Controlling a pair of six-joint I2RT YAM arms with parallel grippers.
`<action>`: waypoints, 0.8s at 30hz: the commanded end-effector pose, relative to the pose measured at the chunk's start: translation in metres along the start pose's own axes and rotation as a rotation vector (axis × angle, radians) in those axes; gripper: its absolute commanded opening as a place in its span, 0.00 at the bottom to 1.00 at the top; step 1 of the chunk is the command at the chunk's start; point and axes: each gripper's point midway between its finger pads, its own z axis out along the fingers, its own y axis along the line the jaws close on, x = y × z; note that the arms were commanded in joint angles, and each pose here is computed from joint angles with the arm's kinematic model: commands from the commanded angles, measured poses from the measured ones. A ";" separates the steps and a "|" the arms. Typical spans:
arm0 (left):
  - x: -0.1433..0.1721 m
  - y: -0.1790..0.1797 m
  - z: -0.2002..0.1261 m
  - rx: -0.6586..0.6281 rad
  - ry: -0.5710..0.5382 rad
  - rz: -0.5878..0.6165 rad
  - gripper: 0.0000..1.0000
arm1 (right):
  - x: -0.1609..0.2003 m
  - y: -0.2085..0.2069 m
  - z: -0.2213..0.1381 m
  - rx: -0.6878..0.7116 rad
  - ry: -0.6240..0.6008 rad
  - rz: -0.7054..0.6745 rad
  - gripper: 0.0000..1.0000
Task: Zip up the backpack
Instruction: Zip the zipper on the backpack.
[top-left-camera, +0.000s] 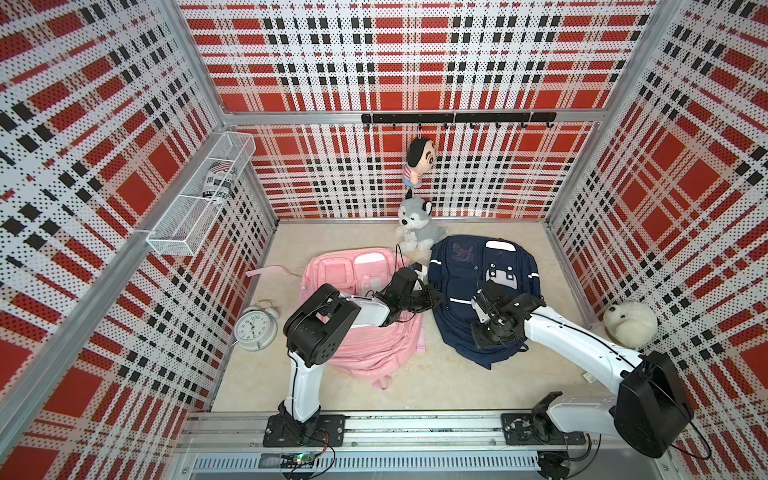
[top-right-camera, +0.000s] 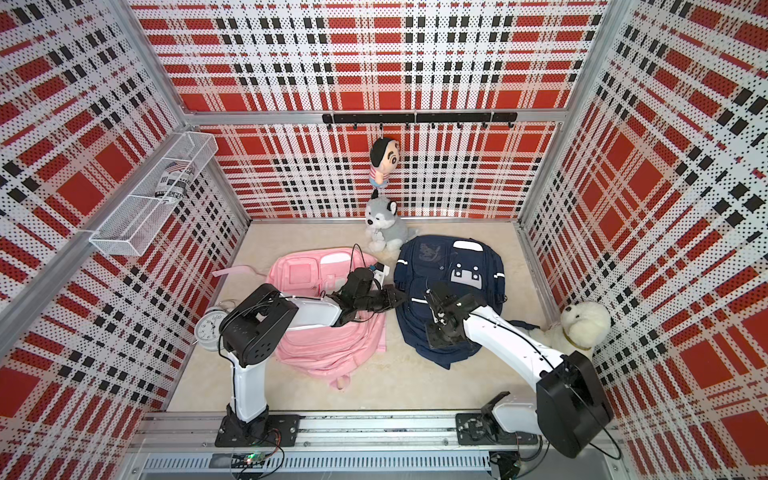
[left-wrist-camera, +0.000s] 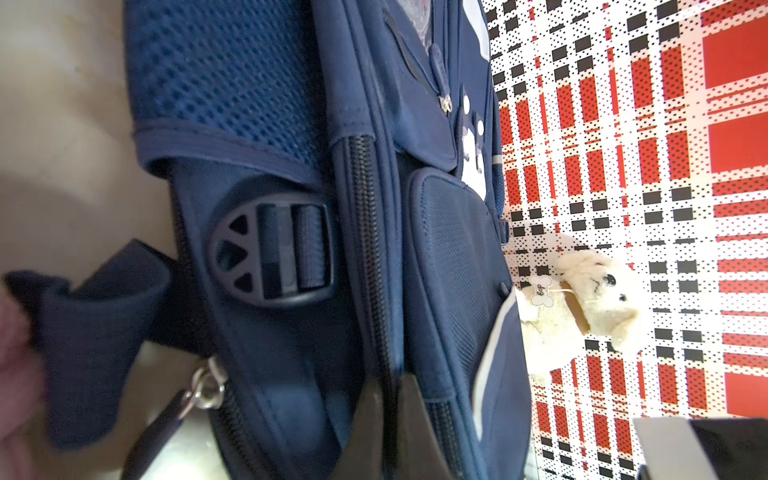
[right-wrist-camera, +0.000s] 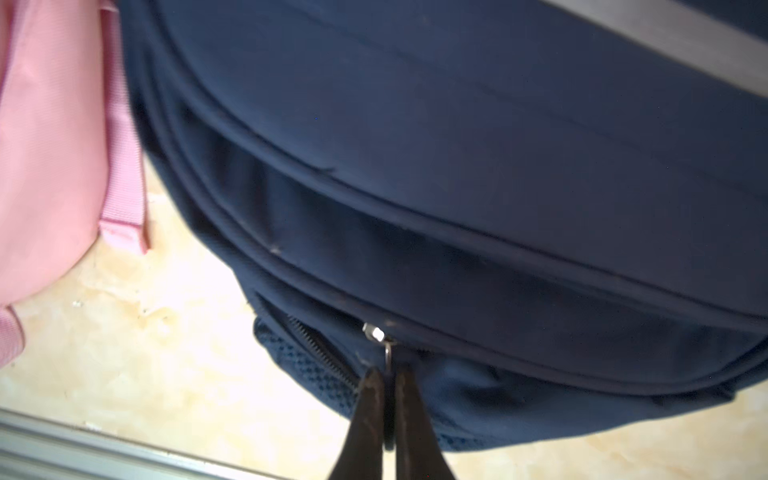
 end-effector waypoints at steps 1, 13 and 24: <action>-0.037 0.009 -0.006 -0.027 -0.116 0.022 0.00 | 0.007 -0.013 0.000 0.054 0.004 0.084 0.00; -0.035 0.004 -0.010 -0.020 -0.110 0.021 0.25 | -0.024 0.050 0.008 -0.278 -0.178 0.104 0.00; 0.006 -0.042 -0.026 0.058 -0.041 0.024 0.45 | -0.040 0.072 -0.012 -0.354 -0.251 0.044 0.00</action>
